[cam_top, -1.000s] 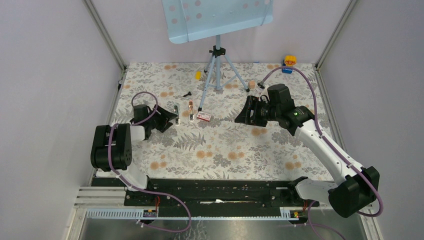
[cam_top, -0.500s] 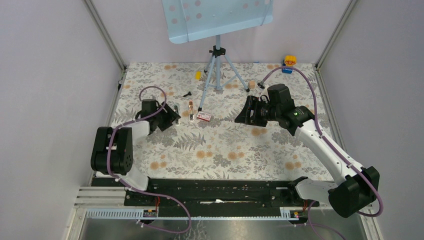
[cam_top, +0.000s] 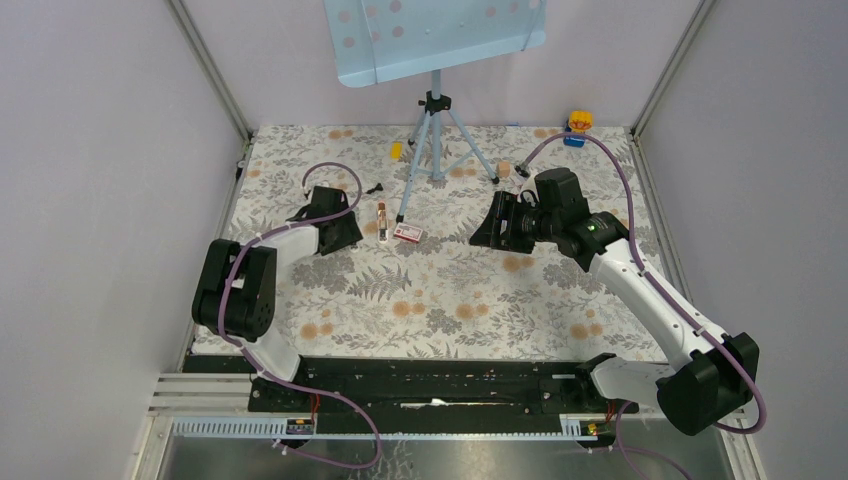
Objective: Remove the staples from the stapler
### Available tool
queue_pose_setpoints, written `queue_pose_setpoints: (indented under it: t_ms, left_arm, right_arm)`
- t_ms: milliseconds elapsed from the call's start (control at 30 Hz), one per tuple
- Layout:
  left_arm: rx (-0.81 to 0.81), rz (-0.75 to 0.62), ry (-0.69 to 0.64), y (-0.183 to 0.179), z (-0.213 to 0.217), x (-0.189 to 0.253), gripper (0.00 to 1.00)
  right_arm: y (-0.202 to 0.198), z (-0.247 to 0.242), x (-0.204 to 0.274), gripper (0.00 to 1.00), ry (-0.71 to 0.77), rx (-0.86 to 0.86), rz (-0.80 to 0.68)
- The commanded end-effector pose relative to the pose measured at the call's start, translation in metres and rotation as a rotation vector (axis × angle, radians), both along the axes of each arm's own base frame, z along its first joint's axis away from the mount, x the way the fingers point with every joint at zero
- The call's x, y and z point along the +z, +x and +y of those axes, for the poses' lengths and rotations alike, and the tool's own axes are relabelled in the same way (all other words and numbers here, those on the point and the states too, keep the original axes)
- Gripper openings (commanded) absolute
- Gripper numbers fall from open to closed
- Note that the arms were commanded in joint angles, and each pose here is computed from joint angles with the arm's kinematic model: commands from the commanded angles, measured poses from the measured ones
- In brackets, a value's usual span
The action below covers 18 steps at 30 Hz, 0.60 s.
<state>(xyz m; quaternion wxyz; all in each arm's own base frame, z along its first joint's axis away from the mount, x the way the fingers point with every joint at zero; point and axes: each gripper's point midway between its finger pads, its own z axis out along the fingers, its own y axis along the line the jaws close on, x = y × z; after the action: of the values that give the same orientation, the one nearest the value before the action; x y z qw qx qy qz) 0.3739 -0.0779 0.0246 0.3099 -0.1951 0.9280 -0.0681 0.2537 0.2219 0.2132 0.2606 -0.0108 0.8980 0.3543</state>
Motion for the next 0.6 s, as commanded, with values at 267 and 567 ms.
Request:
queue_pose_setpoints:
  t_ms: [267, 567]
  left_arm:
    - [-0.069, 0.026, 0.106, 0.002, -0.019, -0.005, 0.61]
    - [-0.067, 0.046, 0.130, -0.004, -0.015, -0.009, 0.41]
  right_arm:
    - [0.001, -0.003, 0.003, 0.68, -0.002, 0.003, -0.018]
    - [0.001, -0.003, 0.002, 0.68, -0.004, 0.004, -0.019]
